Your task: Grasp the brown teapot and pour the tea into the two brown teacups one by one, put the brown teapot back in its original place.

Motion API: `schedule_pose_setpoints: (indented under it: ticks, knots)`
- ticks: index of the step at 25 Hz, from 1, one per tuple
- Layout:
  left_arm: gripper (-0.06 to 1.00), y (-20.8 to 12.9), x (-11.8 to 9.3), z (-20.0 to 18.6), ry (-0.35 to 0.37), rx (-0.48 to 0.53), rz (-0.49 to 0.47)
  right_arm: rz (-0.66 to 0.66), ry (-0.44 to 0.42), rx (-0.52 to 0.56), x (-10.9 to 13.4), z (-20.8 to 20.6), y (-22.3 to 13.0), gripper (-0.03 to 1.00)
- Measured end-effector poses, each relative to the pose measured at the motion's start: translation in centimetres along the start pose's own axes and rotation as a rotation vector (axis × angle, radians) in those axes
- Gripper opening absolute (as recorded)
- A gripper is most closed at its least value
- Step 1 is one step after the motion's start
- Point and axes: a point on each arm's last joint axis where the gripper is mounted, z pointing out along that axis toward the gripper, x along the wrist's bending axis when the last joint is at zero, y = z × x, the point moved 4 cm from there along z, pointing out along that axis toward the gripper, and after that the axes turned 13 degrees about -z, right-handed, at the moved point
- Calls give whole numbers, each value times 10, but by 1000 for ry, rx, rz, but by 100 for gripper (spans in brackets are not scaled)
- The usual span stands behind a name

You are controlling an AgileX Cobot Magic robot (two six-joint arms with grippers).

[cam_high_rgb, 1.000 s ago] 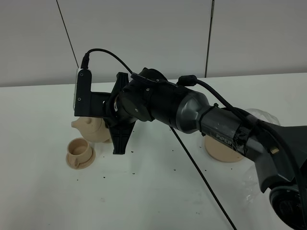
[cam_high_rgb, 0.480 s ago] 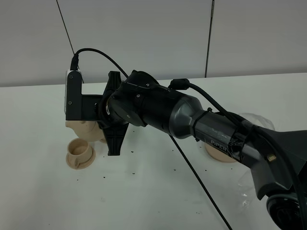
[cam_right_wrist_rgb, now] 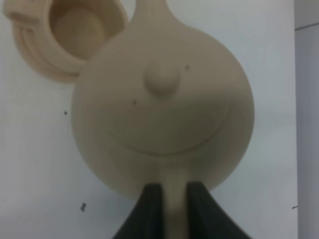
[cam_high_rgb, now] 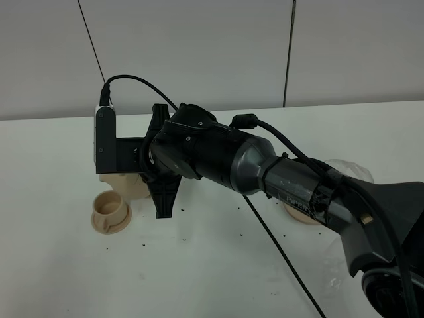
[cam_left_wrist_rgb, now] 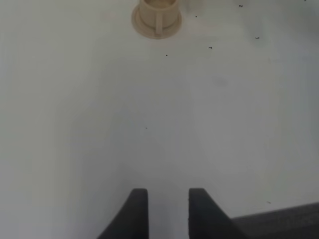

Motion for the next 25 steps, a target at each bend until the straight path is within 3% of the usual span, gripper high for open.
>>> schedule_pose_setpoints:
  ticks: [25]
  knots:
    - [27, 0, 0, 0, 0, 0, 0, -55, -3, 51, 3, -2, 2, 10]
